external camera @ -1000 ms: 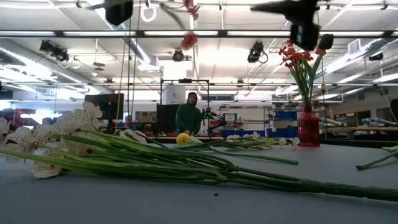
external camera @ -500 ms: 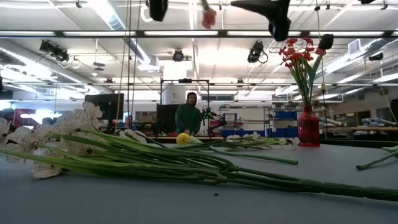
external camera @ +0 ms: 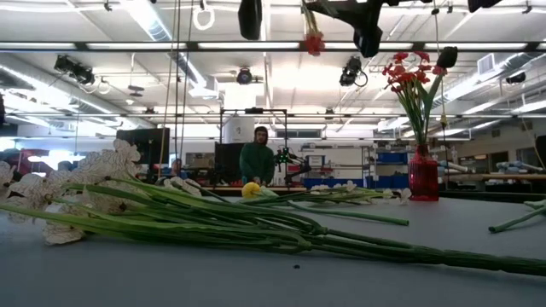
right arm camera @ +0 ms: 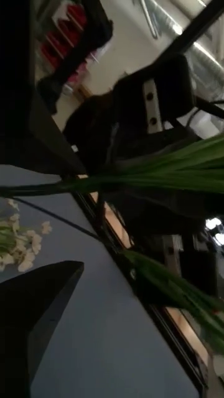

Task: Sort flowers into vase by color
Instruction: Put the red flowers into the red glass vase

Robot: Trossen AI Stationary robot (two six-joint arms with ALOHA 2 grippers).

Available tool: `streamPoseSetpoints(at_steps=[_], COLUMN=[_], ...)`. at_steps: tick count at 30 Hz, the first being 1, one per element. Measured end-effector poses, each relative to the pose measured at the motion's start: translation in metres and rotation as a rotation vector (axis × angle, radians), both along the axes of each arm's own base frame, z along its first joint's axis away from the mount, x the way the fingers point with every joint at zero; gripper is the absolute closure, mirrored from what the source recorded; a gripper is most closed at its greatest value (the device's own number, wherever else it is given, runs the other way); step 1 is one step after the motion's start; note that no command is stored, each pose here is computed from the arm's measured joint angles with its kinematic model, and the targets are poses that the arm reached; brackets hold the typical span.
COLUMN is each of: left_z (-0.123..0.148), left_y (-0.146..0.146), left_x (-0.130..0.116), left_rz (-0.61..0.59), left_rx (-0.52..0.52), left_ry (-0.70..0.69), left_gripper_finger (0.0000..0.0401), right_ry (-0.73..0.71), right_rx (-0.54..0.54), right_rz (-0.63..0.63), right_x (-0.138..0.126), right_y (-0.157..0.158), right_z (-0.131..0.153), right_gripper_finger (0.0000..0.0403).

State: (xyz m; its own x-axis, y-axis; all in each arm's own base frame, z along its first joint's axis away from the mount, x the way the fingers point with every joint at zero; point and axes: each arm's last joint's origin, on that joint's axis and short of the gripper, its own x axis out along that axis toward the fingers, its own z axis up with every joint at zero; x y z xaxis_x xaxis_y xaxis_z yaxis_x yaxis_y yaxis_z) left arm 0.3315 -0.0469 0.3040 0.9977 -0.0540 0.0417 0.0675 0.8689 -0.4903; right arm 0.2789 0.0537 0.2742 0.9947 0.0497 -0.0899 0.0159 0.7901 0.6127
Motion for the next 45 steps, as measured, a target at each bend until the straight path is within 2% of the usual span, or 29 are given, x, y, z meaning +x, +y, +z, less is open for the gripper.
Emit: streamPoseSetpoints(at_steps=[5,9,12,17,23,24,29,33,40,45], left_z=[-0.004,-0.004,-0.004,-0.004,-0.004,-0.004,0.007,0.022,0.04,0.05], left_y=[0.006,0.011,0.013,0.015,0.015,0.015,0.017,0.019,0.026,0.027], left_x=[0.005,0.005,0.005,0.005,0.005,0.005,-0.003,-0.019,-0.059,-0.079], left_rz=[0.019,0.035,0.042,0.09,0.109,0.109,0.117,0.121,0.166,0.186], left_rx=[0.002,0.001,0.0,0.0,0.005,0.015,0.088,0.124,0.142,0.154], left_ry=[0.001,-0.001,0.0,0.001,0.002,0.002,-0.028,-0.007,0.125,0.14], left_gripper_finger=[0.0385,0.0385,0.0385,0.0358,0.0281,0.0267,0.0213,0.0185,0.0153,0.015], right_ry=[-0.007,-0.006,-0.004,0.001,0.045,0.056,0.075,0.086,0.096,0.087], right_rx=[-0.004,-0.004,0.013,0.02,0.01,0.006,-0.011,-0.037,-0.117,-0.163], right_rz=[0.076,0.068,0.052,0.028,-0.001,-0.016,-0.109,-0.155,-0.276,-0.325], right_x=[0.0,0.001,0.002,0.003,0.003,0.003,0.002,-0.003,-0.023,-0.038], right_y=[-0.001,-0.004,-0.008,-0.014,-0.02,-0.021,-0.024,-0.025,-0.029,-0.033], right_z=[0.001,0.001,0.001,0.0,-0.004,-0.005,-0.007,-0.004,0.011,0.023], right_gripper_finger=[0.016,0.0173,0.0196,0.0268,0.038,0.0388,0.0393,0.0395,0.0395,0.0395])
